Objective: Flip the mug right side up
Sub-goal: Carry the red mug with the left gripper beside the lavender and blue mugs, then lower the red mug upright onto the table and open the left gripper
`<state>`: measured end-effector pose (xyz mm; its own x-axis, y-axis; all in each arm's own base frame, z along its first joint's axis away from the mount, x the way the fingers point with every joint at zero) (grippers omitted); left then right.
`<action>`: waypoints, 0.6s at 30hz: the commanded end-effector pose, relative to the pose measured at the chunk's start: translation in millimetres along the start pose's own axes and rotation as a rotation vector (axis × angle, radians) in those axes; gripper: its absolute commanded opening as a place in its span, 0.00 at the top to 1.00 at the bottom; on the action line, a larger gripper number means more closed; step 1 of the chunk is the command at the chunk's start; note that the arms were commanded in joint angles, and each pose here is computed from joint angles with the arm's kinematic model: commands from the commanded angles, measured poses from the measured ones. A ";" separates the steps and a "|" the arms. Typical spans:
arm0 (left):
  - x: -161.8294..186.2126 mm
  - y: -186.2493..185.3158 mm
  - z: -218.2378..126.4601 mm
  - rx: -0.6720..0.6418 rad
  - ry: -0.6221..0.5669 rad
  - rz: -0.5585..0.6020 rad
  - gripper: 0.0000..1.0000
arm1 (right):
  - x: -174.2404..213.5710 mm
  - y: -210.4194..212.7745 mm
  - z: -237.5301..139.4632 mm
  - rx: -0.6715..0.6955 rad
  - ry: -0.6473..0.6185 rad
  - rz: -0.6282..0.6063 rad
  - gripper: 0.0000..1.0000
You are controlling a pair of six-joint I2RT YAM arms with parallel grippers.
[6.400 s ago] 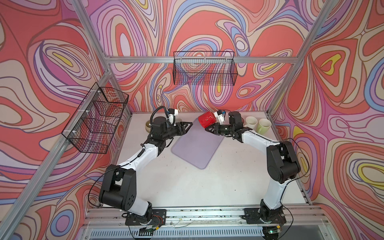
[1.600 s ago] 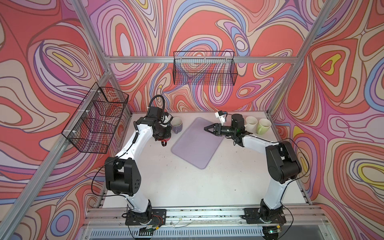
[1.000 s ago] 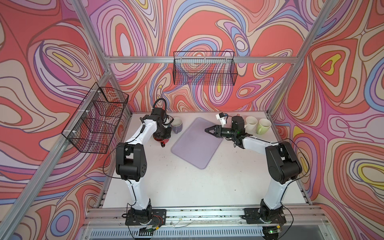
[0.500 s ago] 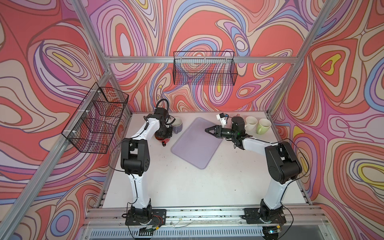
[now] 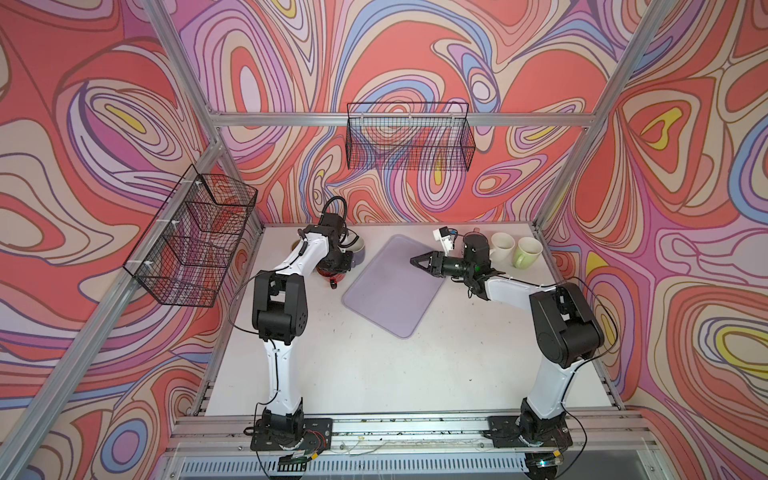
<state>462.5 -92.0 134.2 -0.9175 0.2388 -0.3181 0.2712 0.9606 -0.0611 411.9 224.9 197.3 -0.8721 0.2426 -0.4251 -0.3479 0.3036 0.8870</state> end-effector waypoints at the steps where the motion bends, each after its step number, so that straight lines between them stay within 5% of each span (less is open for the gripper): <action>1: -6.3 -0.2 -0.9 -0.028 0.000 0.033 1.00 | 0.1 -1.0 -3.1 0.004 -0.017 -0.009 0.59; 18: -10.8 -1.9 15.7 -0.027 0.029 0.051 1.00 | 3.1 -6.5 -4.0 0.007 -0.019 0.004 0.59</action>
<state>471.5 -96.8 116.7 -0.9223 0.2632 -0.2828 0.2865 0.9571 -0.0435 409.5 223.6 191.8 -0.8753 0.2458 -0.4164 -0.3376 0.3060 0.8902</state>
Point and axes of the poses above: each gripper's point midway between its finger pads, its own z axis out along the fingers, its own y axis along the line the jaws close on, x = y × z, the point moved 5 cm from there along -z, back along the fingers, and after that the axes turned 7 degrees about z, right-handed, at the moved point
